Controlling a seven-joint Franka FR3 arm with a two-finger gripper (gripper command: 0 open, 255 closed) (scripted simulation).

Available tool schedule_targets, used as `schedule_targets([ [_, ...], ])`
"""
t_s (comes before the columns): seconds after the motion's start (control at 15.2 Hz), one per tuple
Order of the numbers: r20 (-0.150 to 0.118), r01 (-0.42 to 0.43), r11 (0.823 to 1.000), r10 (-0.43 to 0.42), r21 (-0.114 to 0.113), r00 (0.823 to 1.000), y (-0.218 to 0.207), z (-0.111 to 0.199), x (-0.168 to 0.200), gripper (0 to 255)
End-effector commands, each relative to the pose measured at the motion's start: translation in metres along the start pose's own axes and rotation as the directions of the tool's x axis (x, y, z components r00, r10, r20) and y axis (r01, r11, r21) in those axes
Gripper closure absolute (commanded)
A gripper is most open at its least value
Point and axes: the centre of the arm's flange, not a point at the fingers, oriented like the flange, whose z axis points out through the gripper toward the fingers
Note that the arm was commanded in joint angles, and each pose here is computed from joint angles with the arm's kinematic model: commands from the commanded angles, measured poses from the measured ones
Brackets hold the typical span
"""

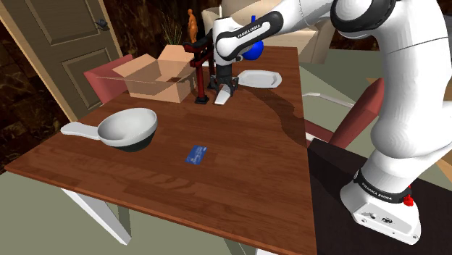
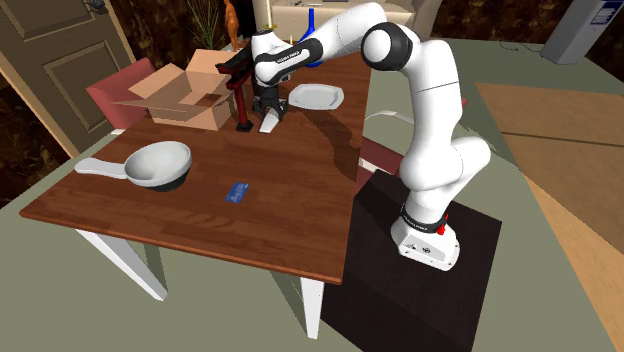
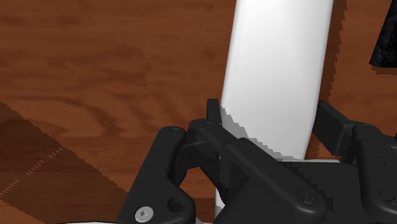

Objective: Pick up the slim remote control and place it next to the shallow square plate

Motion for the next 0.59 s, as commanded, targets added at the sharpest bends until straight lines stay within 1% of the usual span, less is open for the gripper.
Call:
schedule_targets([
  [0.0,0.0,0.0,1.0,0.0,0.0,1.0,0.0,0.0,0.0,0],
  [0.33,0.0,0.0,1.0,0.0,0.0,1.0,0.0,0.0,0.0,0],
  [0.53,0.0,0.0,1.0,0.0,0.0,1.0,0.0,-0.04,0.0,0],
])
